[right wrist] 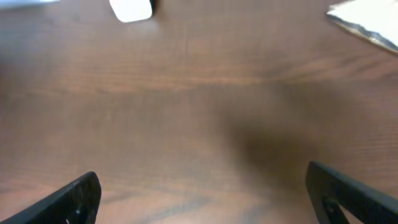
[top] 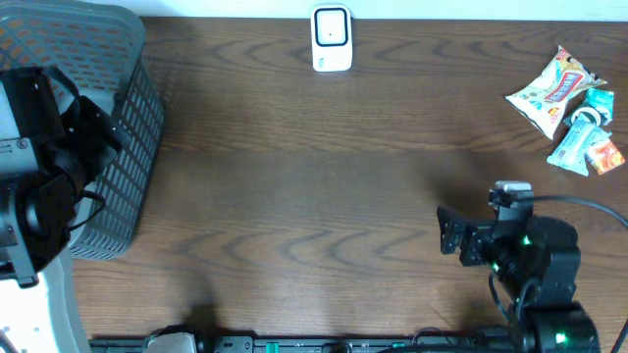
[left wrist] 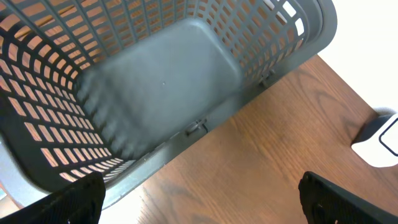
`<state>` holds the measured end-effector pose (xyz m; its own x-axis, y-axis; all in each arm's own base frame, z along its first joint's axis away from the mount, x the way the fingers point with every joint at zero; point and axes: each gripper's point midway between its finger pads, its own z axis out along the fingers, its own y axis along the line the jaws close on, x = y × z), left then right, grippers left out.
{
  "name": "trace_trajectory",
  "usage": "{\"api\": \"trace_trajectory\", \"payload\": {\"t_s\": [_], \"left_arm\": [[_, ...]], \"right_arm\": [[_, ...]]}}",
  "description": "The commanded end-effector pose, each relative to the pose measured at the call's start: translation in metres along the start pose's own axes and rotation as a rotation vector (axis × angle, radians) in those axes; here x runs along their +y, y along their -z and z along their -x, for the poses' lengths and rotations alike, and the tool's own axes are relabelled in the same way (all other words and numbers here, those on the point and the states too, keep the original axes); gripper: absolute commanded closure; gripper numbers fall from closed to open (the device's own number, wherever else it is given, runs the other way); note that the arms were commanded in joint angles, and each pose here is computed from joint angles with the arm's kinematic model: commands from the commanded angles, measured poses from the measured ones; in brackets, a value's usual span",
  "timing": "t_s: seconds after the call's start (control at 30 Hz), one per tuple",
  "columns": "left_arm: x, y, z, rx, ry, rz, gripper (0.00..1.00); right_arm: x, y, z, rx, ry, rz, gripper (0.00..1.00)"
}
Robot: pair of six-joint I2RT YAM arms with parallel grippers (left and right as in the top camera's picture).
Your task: Scan the item barcode
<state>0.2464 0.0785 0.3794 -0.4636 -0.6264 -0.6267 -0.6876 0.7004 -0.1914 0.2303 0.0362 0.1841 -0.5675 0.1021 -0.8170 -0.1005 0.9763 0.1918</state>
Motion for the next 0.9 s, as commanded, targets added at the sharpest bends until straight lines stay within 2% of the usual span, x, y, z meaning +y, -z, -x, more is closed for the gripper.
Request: {"api": "trace_trajectory", "payload": {"t_s": [0.0, 0.27, 0.87], "left_arm": [[0.001, 0.001, 0.002, -0.005, 0.013, 0.003, 0.02], [0.001, 0.001, 0.002, -0.005, 0.013, 0.003, 0.02], [0.001, 0.001, 0.002, -0.005, 0.013, 0.003, 0.02]], "right_arm": [[-0.004, -0.001, -0.001, -0.083, 0.022, -0.005, 0.01], [-0.004, -0.007, 0.0, -0.329, 0.076, 0.029, 0.01], [-0.002, -0.019, -0.015, -0.454, 0.104, 0.073, 0.01]]}}
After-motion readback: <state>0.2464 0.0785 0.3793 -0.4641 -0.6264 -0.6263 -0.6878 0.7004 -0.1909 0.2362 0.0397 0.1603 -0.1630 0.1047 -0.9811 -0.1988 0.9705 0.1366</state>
